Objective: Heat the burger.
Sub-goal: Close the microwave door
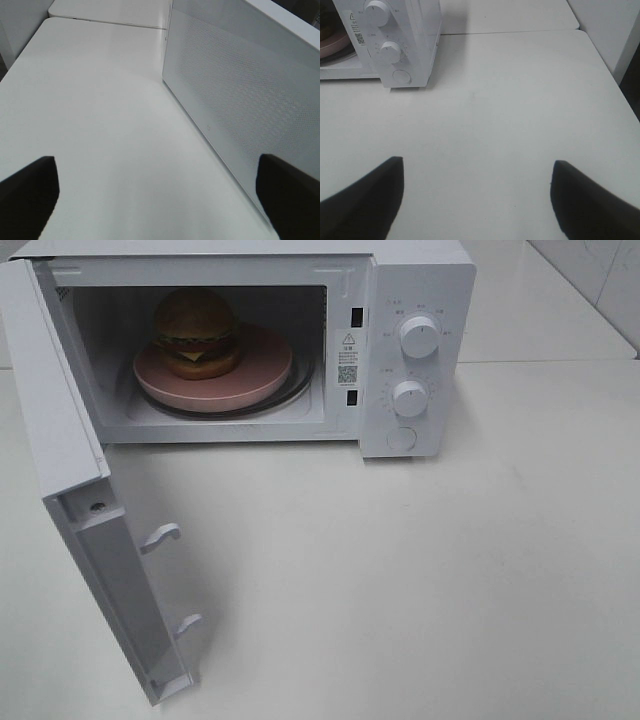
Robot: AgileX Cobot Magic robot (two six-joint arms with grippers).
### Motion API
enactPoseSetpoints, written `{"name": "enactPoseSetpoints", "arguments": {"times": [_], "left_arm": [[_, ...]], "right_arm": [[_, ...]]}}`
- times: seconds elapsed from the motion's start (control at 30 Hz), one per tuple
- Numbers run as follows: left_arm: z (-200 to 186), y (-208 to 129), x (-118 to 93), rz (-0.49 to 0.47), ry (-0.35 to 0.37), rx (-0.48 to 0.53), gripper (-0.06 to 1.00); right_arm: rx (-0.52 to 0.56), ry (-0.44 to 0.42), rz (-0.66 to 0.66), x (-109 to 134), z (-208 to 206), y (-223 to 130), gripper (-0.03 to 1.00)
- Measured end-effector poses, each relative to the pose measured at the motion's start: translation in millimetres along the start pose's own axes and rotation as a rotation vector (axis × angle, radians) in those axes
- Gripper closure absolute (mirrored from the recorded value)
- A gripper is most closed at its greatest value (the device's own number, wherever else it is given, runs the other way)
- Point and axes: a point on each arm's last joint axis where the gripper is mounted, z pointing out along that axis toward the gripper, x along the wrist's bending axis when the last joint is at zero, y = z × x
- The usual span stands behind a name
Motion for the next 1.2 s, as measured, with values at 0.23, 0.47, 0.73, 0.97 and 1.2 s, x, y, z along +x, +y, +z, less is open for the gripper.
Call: {"name": "enactPoseSetpoints", "arguments": {"times": [0.23, 0.47, 0.73, 0.97, 1.2], "left_arm": [[0.0, 0.0, 0.0, 0.0, 0.0, 0.0, -0.05], [0.9, 4.3, -2.5, -0.017, -0.027, -0.003, -0.04], [10.8, 21.0, -0.6, -0.024, -0.014, -0.024, 0.24], [32.5, 37.7, 3.0, -0.041, 0.001, -0.042, 0.79], [59.4, 43.9, 8.2, -0.053, 0.021, -0.07, 0.94]], "right_arm": [[0.0, 0.0, 0.0, 0.0, 0.0, 0.0, 0.21], [0.0, 0.0, 0.0, 0.0, 0.0, 0.0, 0.21], [0.0, 0.0, 0.0, 0.0, 0.0, 0.0, 0.21], [0.0, 0.0, 0.0, 0.0, 0.0, 0.0, 0.21], [0.0, 0.0, 0.0, 0.0, 0.0, 0.0, 0.21]]}}
